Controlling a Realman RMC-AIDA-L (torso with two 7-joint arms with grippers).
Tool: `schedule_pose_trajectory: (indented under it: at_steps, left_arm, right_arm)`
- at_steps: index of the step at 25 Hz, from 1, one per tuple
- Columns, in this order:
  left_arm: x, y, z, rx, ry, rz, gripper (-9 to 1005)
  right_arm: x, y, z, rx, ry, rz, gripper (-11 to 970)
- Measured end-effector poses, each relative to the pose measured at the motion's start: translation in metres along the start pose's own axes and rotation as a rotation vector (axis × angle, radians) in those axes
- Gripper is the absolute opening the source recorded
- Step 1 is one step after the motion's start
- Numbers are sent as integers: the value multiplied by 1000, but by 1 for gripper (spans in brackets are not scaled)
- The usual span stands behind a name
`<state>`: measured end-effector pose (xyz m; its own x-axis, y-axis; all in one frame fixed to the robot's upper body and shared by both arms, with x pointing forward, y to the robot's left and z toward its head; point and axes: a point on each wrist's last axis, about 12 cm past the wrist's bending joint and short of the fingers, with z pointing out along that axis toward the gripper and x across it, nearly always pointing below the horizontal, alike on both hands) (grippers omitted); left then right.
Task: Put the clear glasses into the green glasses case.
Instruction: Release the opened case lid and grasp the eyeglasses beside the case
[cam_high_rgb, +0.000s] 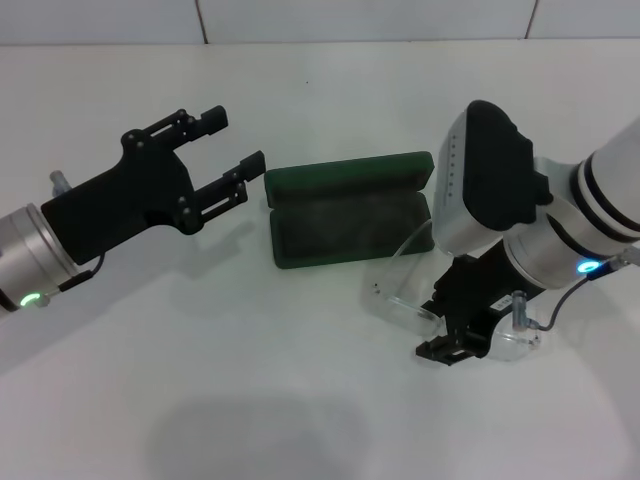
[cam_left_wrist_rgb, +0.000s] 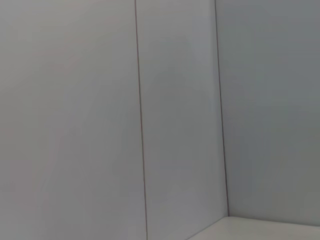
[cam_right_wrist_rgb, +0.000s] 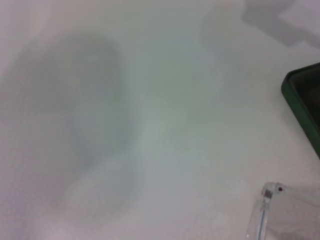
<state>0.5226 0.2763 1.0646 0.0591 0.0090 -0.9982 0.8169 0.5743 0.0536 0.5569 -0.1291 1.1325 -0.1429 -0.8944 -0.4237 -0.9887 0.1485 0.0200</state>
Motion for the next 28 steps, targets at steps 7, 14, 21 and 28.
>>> schedule_pose_trajectory:
  at_steps: [7, 14, 21, 28]
  left_arm:
    - [0, 0, -2, -1, 0, -1, 665]
    - [0, -1, -2, -1, -1, -1, 665]
    - [0, 0, -3, -4, -2, 0, 664]
    - [-1, 1, -2, -3, -5, 2, 664]
  right_arm:
    - [-2, -1, -4, -2, 10, 10, 392]
    - [-1, -2, -5, 1, 67, 15, 278]
    - [-1, -2, -4, 1, 75, 11, 257]
    - [0, -2, -4, 3, 73, 5, 219]
